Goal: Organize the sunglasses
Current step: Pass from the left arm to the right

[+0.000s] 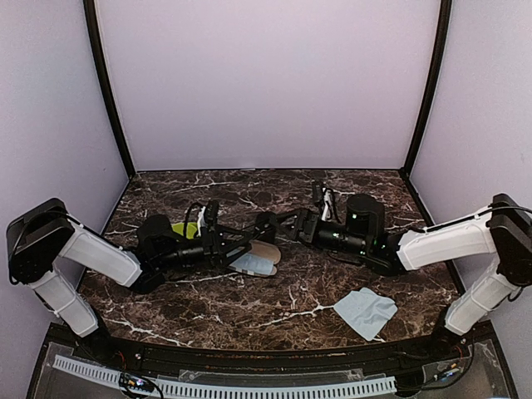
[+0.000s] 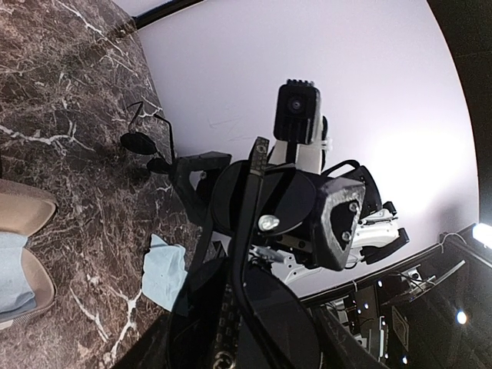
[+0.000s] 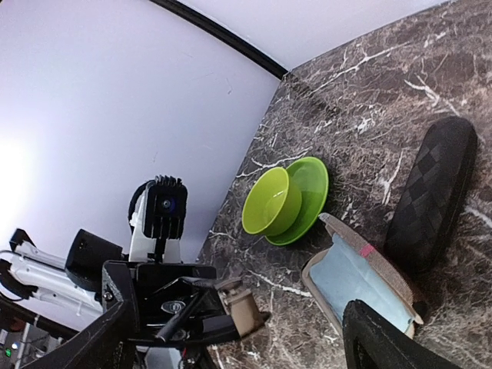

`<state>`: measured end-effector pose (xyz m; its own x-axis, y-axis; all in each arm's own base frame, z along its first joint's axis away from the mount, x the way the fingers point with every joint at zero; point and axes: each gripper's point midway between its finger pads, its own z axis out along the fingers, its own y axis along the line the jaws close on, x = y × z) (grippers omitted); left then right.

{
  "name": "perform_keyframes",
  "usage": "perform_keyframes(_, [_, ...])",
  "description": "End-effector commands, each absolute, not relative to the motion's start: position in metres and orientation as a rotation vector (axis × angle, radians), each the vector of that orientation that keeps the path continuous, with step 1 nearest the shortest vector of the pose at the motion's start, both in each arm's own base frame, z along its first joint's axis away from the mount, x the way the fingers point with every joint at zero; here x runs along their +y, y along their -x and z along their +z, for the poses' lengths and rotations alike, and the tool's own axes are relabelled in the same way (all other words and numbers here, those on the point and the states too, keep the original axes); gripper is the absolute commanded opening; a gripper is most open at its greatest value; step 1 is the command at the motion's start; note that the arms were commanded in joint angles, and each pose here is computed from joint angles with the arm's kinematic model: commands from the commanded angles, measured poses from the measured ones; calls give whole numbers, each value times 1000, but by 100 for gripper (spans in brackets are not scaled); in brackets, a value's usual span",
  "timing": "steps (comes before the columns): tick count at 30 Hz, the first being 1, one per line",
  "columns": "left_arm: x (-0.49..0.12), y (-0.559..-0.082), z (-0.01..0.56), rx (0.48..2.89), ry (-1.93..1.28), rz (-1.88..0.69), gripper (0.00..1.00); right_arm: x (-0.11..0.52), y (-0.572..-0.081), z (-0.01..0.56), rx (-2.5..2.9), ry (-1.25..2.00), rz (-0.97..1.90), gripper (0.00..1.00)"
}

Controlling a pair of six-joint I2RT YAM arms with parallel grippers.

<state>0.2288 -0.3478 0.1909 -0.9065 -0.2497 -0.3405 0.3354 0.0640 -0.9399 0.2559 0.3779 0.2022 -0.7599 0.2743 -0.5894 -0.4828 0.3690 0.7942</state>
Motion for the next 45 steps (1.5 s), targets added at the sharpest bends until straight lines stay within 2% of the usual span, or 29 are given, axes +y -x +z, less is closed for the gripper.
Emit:
perform_keyframes(1, [-348, -223, 203, 1857, -155, -1915, 36, 379, -270, 227, 1886, -59, 1612, 92])
perform_keyframes(10, [-348, -225, 210, 1817, -156, -1918, 36, 385, -270, 237, 1860, -1, 1618, 89])
perform_keyframes(23, [-355, -245, 255, 1664, -139, -1923, 36, 388, -277, 278, 1789, 74, 1559, 88])
perform_keyframes(35, [-353, -245, 253, 1665, -118, -1927, 36, 385, -279, 285, 1772, 91, 1516, 80])
perform_keyframes(45, [-354, -244, 248, 1672, -109, -1952, 35, 393, -285, 284, 1776, 107, 1510, 78])
